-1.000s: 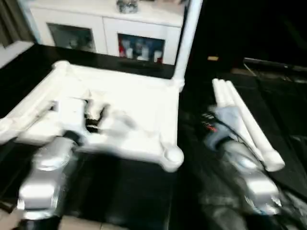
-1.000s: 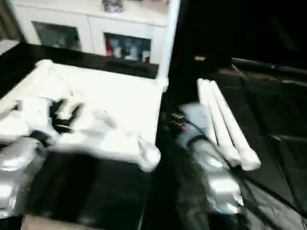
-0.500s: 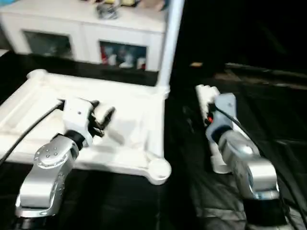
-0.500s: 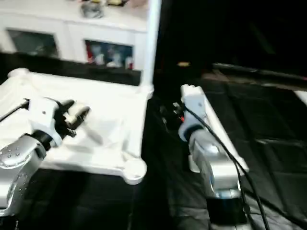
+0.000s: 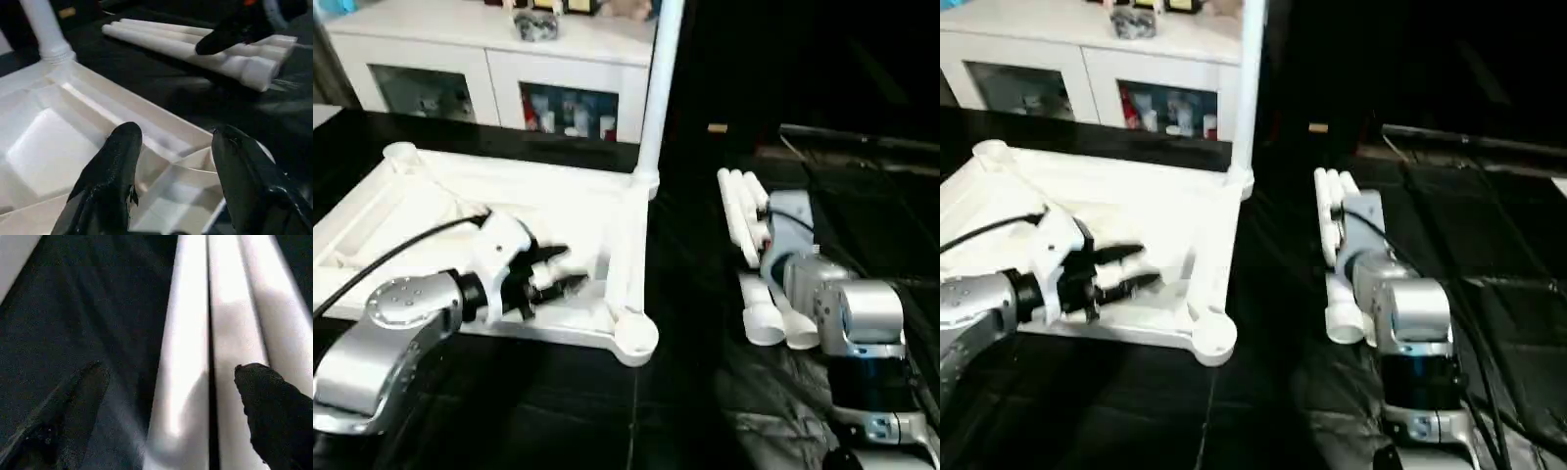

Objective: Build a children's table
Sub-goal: Pick table leg

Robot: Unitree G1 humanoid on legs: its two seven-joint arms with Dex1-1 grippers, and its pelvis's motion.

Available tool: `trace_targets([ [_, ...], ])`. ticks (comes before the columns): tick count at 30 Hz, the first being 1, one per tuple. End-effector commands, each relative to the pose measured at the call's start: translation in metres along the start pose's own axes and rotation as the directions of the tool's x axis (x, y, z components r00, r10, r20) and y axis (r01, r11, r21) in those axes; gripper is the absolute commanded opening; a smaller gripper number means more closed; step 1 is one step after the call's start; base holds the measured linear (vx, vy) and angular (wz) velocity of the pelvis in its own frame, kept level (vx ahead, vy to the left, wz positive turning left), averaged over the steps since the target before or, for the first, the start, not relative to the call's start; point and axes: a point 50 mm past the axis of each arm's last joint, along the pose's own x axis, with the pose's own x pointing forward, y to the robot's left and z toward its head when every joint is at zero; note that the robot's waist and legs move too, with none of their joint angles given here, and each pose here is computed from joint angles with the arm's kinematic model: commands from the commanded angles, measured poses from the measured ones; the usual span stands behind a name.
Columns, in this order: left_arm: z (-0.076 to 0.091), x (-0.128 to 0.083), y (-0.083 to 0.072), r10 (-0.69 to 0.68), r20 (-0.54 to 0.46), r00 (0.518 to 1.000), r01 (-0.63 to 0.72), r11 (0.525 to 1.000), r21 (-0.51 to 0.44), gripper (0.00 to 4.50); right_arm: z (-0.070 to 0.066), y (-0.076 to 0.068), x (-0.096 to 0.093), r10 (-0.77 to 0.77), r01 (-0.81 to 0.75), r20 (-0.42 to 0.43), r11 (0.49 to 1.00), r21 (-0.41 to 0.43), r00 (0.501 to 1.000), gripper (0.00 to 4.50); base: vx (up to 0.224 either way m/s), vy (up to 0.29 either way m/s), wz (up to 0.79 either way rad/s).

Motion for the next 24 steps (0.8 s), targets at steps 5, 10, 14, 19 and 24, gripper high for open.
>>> trace_targets([
  [5, 0.0, 0.0, -0.007, -0.069, -0.016, 0.998, 0.068, 0.997, -0.019, 2.64, -0.006, 0.003, 0.0, 0.036, -0.033, -0.081, 0.999, 0.039, 0.996, 4.5, 0.0, 0.0, 0.0],
  [10, 0.0, -0.001, -0.009, -0.078, -0.023, 0.997, 0.077, 0.997, -0.026, 2.74, -0.014, 0.004, 0.002, 0.068, -0.06, -0.133, 0.996, 0.058, 0.989, 4.2, 0.0, 0.0, 0.0],
  [14, 0.0, -0.002, -0.011, -0.083, -0.027, 0.996, 0.082, 0.996, -0.032, 2.74, -0.023, 0.004, 0.003, 0.091, -0.076, -0.175, 0.993, 0.091, 0.98, 3.92, 0.0, 0.0, 0.0],
  [19, -0.001, -0.002, -0.012, -0.089, -0.03, 0.996, 0.088, 0.995, -0.037, 2.74, -0.032, 0.004, 0.005, 0.113, -0.087, -0.209, 0.988, 0.127, 0.971, 3.47, 0.0, 0.0, 0.0],
  [24, -0.002, -0.003, -0.013, -0.108, -0.044, 0.993, 0.106, 0.993, -0.049, 2.74, -0.039, 0.003, 0.008, 0.116, -0.084, -0.227, 0.985, 0.148, 0.967, 3.05, 0.0, 0.0, 0.0],
])
